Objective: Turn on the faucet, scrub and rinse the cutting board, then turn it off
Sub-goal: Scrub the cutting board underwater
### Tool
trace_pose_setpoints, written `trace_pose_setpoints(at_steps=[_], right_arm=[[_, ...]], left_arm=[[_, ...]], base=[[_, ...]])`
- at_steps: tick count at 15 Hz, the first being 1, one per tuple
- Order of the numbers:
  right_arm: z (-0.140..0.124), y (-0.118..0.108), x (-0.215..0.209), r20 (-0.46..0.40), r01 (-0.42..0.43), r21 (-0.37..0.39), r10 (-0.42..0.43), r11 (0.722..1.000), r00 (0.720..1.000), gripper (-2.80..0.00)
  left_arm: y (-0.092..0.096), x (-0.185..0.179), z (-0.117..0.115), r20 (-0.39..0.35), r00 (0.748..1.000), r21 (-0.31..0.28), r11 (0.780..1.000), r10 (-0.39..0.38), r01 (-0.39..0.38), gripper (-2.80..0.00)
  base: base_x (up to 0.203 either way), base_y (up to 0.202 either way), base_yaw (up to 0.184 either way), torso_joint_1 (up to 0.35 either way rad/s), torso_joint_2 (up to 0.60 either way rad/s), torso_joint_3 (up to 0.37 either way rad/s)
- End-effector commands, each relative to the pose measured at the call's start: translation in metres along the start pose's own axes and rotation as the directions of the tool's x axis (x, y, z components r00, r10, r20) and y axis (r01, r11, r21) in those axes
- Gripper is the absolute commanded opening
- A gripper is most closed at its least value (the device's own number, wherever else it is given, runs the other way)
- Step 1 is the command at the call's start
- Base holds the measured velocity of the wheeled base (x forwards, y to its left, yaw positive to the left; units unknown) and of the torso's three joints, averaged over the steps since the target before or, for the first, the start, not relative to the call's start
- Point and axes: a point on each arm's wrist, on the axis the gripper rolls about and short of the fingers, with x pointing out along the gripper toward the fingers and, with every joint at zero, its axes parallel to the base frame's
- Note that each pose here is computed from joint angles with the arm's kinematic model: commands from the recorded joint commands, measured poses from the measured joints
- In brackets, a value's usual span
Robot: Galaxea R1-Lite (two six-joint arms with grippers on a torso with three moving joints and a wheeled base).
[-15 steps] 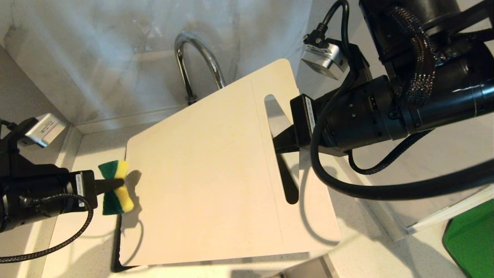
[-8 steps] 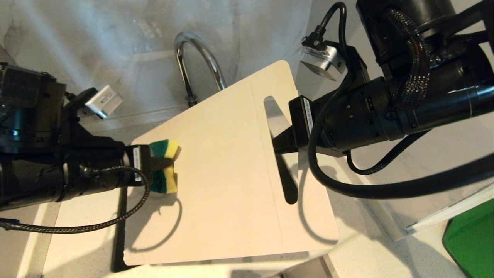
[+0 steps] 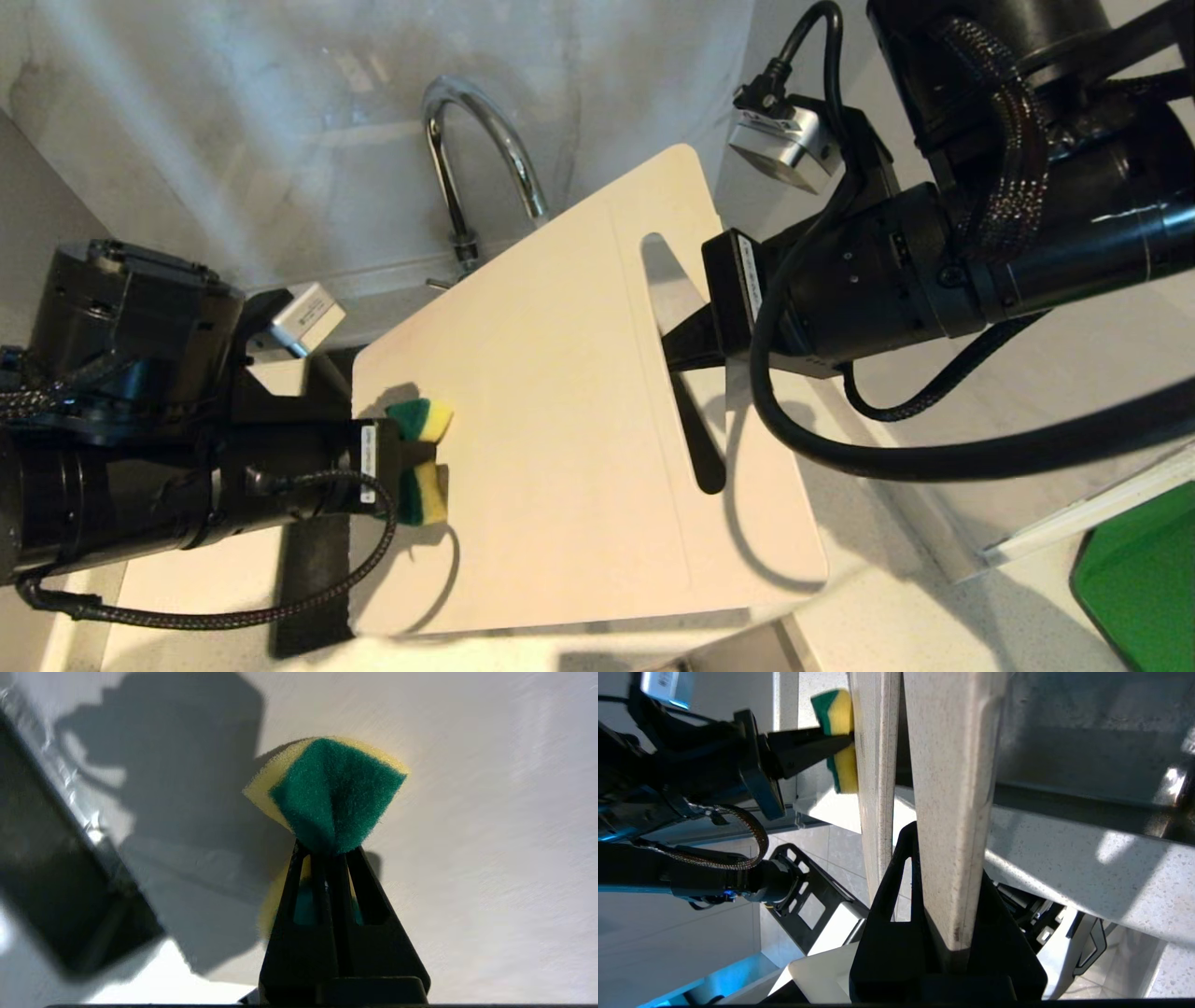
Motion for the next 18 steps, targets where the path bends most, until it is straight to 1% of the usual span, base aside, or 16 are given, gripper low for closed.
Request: trace_pose_setpoints(at_steps=[1, 5, 7, 9, 12, 15, 18], right_arm=[[0.000, 0.001, -0.001, 0.002, -0.004, 0.001, 0.004, 1.000, 1.000, -2.80], [0.004, 0.003, -0.005, 0.024, -0.012, -0.004, 0.012, 1.000, 1.000, -2.80], [0.006, 0.004, -0.005, 0.028, -0.015, -0.007, 0.016, 1.000, 0.999, -2.80], [0.009, 0.007, -0.008, 0.044, -0.023, -0.012, 0.024, 1.000, 0.999, -2.80], [0.010, 0.008, -0.011, 0.056, -0.023, -0.016, 0.024, 1.000, 0.998, -2.80], [0.012, 0.010, -0.015, 0.074, -0.026, -0.021, 0.027, 0.999, 0.997, -2.80], [0.017, 0.010, -0.020, 0.100, -0.023, -0.024, 0.026, 0.999, 0.995, -2.80]], left_arm=[[0.016, -0.006, -0.009, -0.014, 0.999, -0.026, 0.999, 0.040, -0.040, -2.80], [0.046, -0.011, -0.021, -0.034, 0.992, -0.064, 0.990, 0.122, -0.124, -2.80], [0.058, -0.009, -0.023, -0.035, 0.992, -0.092, 0.988, 0.122, -0.125, -2.80], [0.063, -0.006, -0.025, -0.025, 0.991, -0.103, 0.986, 0.129, -0.131, -2.80], [0.064, -0.005, -0.026, -0.027, 0.990, -0.104, 0.985, 0.136, -0.138, -2.80], [0.074, -0.005, -0.028, -0.034, 0.985, -0.121, 0.978, 0.166, -0.169, -2.80], [0.075, -0.005, -0.029, -0.033, 0.986, -0.118, 0.979, 0.164, -0.167, -2.80]], base=[[0.000, 0.000, 0.000, 0.000, 0.00, 0.000], [0.000, 0.000, 0.000, 0.000, 0.00, 0.000], [0.000, 0.000, 0.000, 0.000, 0.00, 0.000], [0.000, 0.000, 0.000, 0.000, 0.00, 0.000], [0.000, 0.000, 0.000, 0.000, 0.00, 0.000], [0.000, 0.000, 0.000, 0.000, 0.00, 0.000], [0.000, 0.000, 0.000, 0.000, 0.00, 0.000]])
